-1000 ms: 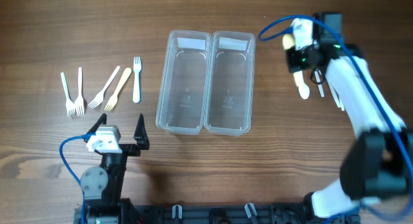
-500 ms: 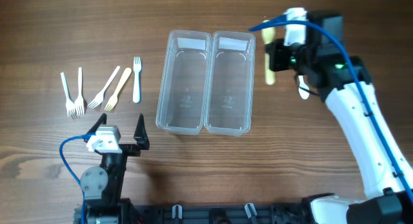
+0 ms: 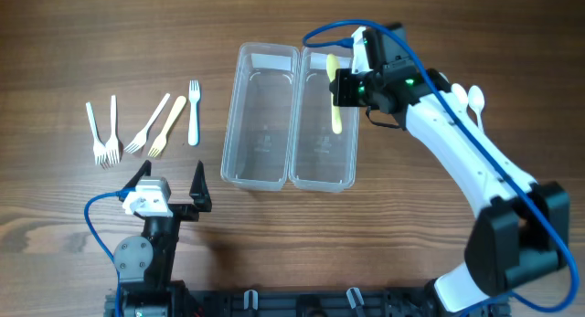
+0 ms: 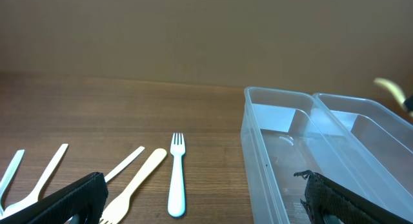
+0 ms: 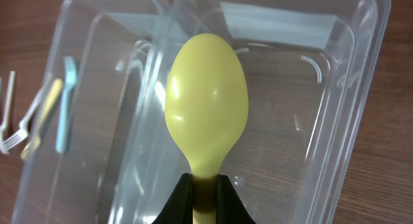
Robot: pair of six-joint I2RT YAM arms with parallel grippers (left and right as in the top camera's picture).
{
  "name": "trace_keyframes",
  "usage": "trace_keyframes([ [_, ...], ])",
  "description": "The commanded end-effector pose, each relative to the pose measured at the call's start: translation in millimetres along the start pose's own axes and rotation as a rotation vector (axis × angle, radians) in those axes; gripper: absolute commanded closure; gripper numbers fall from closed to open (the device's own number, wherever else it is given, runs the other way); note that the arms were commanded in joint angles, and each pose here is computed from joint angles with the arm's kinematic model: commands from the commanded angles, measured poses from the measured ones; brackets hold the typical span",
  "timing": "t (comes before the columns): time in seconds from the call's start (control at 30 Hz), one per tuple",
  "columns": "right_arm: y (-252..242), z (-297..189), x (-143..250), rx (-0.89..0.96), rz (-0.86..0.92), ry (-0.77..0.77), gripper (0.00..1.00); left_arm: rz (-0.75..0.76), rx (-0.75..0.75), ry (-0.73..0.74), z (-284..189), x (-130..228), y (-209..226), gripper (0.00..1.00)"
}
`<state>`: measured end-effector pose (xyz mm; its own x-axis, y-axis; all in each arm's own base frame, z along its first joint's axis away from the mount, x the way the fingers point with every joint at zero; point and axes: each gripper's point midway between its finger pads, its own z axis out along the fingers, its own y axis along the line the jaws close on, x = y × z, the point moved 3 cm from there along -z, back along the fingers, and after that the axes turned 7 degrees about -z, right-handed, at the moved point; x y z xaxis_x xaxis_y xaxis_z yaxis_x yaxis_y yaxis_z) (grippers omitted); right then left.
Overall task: Pack container
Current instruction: 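Carry the yellow spoon left and drop it into the right container, then move the right gripper back and grasp the cream spoon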
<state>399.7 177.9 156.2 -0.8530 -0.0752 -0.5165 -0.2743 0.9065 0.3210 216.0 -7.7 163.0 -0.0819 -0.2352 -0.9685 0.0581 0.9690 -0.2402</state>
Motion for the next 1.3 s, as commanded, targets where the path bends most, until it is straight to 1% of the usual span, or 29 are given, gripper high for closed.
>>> trace_keyframes([
  [0.0, 4, -4, -6, -0.001, 0.005, -0.026, 0.96, 0.015, -0.007, 0.001, 0, 2, 2, 0.0],
  [0.13, 15, -16, -14, -0.057, -0.033, -0.067, 0.95, 0.015, -0.007, 0.001, 0, 2, 2, 0.0],
  [0.17, 17, -19, -15, -0.062, -0.036, -0.073, 0.79, 0.015, -0.007, 0.001, 0, 2, 2, 0.0],
  [0.2, 19, -23, -16, -0.07, -0.041, -0.08, 0.41, 0.015, -0.007, 0.001, 0, 2, 2, 0.0],
  [0.23, 19, -25, -17, -0.07, -0.043, -0.083, 0.26, 0.015, -0.007, 0.001, 0, 2, 2, 0.0],
  [0.27, 20, -27, -17, -0.071, -0.05, -0.087, 0.23, 0.015, -0.007, 0.001, 0, 2, 2, 0.0],
  [0.4, 23, -39, -21, -0.068, -0.104, -0.116, 0.22, 0.015, -0.007, 0.001, 0, 2, 2, 0.0],
  [0.53, 22, -64, -32, -0.035, -0.128, -0.191, 0.22, 0.015, -0.007, 0.001, 0, 2, 2, 0.0],
  [0.6, 11, -87, -40, 0.034, -0.156, -0.247, 0.24, 0.015, -0.007, 0.001, 0, 2, 2, 0.0],
  [0.7, -12, -119, -43, 0.168, -0.231, -0.292, 0.25, 0.015, -0.006, 0.001, 0, 2, 1, 0.0],
  [0.8, -57, -153, -34, 0.379, -0.259, -0.265, 0.25, 0.015, -0.007, 0.001, 0, 2, 2, 0.0],
  [0.87, -83, -164, -26, 0.469, -0.261, -0.218, 0.24, 0.015, -0.007, 0.001, 0, 2, 2, 0.0],
  [0.9, -89, -165, -23, 0.48, -0.271, -0.199, 0.19, 0.015, -0.007, 0.001, 0, 2, 2, 0.0],
  [0.93, -98, -164, -19, 0.49, -0.283, -0.167, 0.17, 0.015, -0.007, 0.001, 0, 2, 2, 0.0],
  [1.07, -127, -152, -6, 0.52, -0.297, -0.059, 0.19, 0.015, -0.007, 0.001, 0, 2, 2, 0.0],
  [1.17, -142, -130, -2, 0.484, -0.262, -0.014, 0.23, 0.015, -0.007, 0.001, 0, 2, 2, 0.0],
  [1.27, -157, -102, 3, 0.469, -0.251, 0.046, 0.22, 0.015, -0.007, 0.001, 0, 2, 2, 0.0],
])
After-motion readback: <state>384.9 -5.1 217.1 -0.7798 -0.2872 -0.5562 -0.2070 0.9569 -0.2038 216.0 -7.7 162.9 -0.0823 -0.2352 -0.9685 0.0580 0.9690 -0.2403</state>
